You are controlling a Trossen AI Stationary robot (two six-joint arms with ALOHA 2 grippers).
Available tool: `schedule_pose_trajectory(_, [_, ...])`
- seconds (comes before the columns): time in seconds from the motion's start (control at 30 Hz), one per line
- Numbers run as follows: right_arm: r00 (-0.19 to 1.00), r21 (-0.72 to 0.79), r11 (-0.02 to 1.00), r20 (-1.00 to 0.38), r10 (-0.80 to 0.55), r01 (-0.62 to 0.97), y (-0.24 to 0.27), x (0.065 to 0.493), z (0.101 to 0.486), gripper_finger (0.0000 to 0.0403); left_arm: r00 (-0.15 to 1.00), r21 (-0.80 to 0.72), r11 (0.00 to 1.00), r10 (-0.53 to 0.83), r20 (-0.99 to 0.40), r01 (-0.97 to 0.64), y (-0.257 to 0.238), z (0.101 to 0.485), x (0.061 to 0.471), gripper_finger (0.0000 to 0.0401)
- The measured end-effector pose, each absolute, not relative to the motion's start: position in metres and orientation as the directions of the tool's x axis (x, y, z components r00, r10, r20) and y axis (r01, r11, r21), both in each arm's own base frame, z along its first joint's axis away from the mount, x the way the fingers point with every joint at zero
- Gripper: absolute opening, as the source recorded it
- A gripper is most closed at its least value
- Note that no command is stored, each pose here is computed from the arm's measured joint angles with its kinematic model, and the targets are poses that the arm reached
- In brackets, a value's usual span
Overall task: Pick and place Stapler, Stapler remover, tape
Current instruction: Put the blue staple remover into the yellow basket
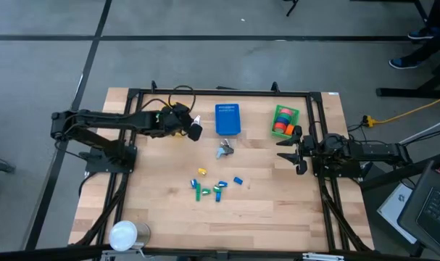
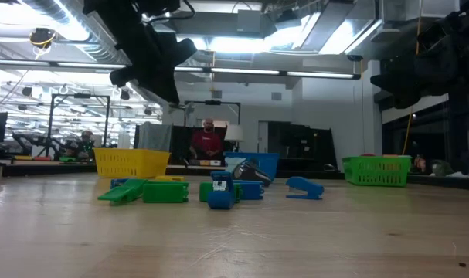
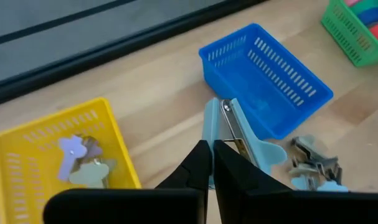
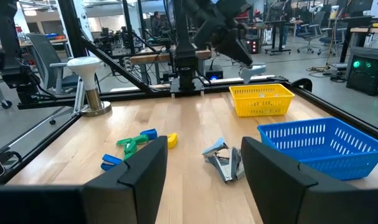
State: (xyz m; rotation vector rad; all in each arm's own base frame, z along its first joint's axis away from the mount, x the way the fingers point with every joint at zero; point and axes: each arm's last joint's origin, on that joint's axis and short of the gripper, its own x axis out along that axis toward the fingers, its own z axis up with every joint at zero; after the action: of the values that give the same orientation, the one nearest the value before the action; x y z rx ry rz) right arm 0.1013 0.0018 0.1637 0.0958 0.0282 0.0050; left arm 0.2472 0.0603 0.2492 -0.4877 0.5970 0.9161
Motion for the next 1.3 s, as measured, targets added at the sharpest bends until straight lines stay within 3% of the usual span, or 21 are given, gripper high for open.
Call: schedule_pose_trajectory(1.3, [1.0, 0.096, 0.995, -0.028, 0.006, -0.004, 0.002, 0.101, 0.164, 0.021, 0.36, -0.104, 0.414, 0.608, -0.708, -0.904, 0.122, 0.247, 0.223, 0.0006])
